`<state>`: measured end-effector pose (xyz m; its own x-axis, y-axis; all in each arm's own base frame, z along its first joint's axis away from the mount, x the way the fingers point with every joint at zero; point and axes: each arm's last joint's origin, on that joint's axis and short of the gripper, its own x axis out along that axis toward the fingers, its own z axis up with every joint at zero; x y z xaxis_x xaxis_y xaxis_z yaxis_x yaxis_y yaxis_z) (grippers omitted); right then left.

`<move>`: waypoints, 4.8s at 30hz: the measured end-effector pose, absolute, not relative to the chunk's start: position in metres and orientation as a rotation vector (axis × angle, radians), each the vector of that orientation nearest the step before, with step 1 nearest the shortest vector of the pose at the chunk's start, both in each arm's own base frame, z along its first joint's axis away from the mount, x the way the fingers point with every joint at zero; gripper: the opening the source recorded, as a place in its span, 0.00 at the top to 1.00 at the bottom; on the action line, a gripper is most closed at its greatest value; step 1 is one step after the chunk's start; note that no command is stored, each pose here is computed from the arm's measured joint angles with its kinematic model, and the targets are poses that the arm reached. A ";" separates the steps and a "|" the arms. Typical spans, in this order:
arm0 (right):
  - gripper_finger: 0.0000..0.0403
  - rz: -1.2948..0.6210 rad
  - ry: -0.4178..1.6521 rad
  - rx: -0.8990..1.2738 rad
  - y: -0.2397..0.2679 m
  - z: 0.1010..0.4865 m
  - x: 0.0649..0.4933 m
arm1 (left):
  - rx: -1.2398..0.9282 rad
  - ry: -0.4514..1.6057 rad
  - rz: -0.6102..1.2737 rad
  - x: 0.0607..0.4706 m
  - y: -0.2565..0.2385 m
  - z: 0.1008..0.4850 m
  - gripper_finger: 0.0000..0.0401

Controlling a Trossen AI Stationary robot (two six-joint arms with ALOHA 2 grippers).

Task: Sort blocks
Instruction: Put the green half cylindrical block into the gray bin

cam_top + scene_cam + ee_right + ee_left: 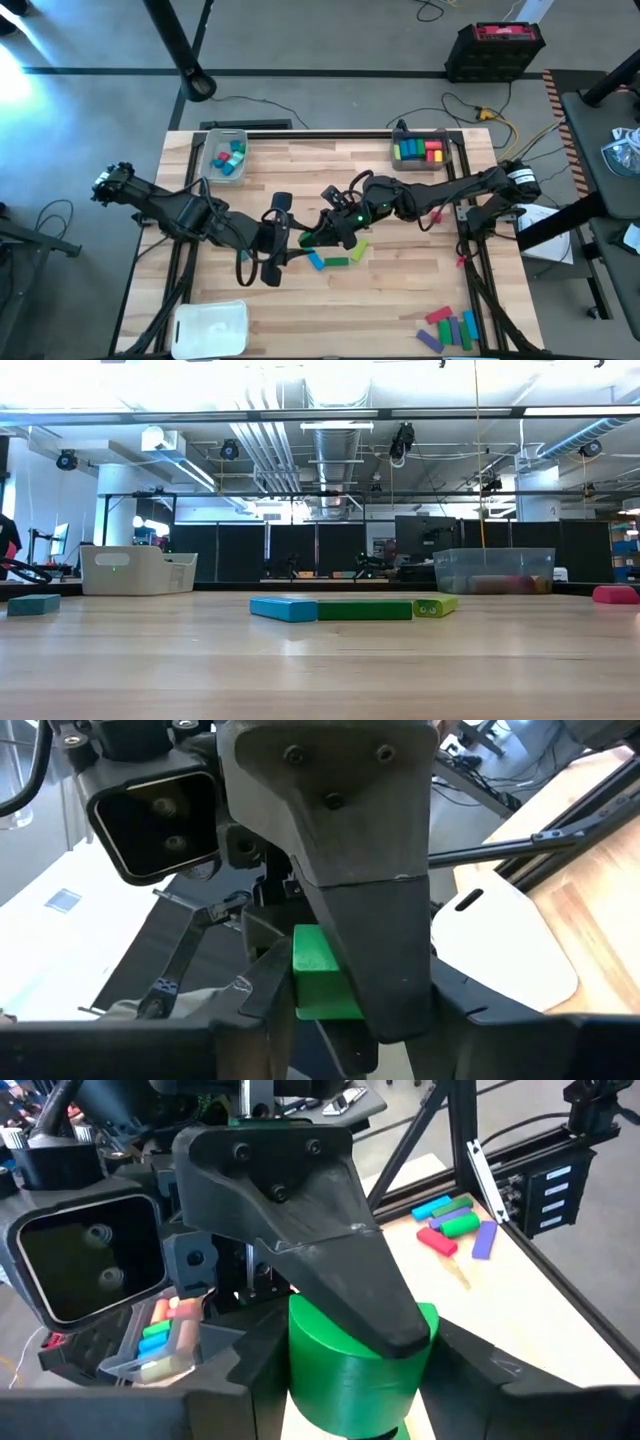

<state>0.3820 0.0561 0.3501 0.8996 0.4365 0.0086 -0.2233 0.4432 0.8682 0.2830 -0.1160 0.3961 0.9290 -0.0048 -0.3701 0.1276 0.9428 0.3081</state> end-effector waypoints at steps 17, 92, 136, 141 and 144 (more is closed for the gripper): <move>0.22 0.188 0.433 0.976 0.052 0.322 0.380 | 0.174 0.456 0.130 0.209 -0.084 0.412 0.61; 0.25 0.128 0.454 0.960 0.076 0.334 0.377 | -0.875 1.758 0.833 0.156 0.291 0.171 0.61; 0.22 0.037 0.624 0.967 0.075 0.320 0.370 | -0.920 1.688 0.659 0.172 0.329 0.163 0.55; 0.21 0.055 0.633 0.962 0.075 0.328 0.367 | -0.927 1.682 0.670 0.172 0.330 0.163 0.55; 0.19 0.044 0.663 0.935 0.074 0.330 0.364 | -0.930 1.682 0.674 0.172 0.329 0.163 0.54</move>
<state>0.3642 0.0741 0.3297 0.8025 0.3120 -0.5085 0.2428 0.6079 0.7560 0.1720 0.3295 0.1628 -0.1467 -0.2510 -0.9568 -0.8421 0.5392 -0.0124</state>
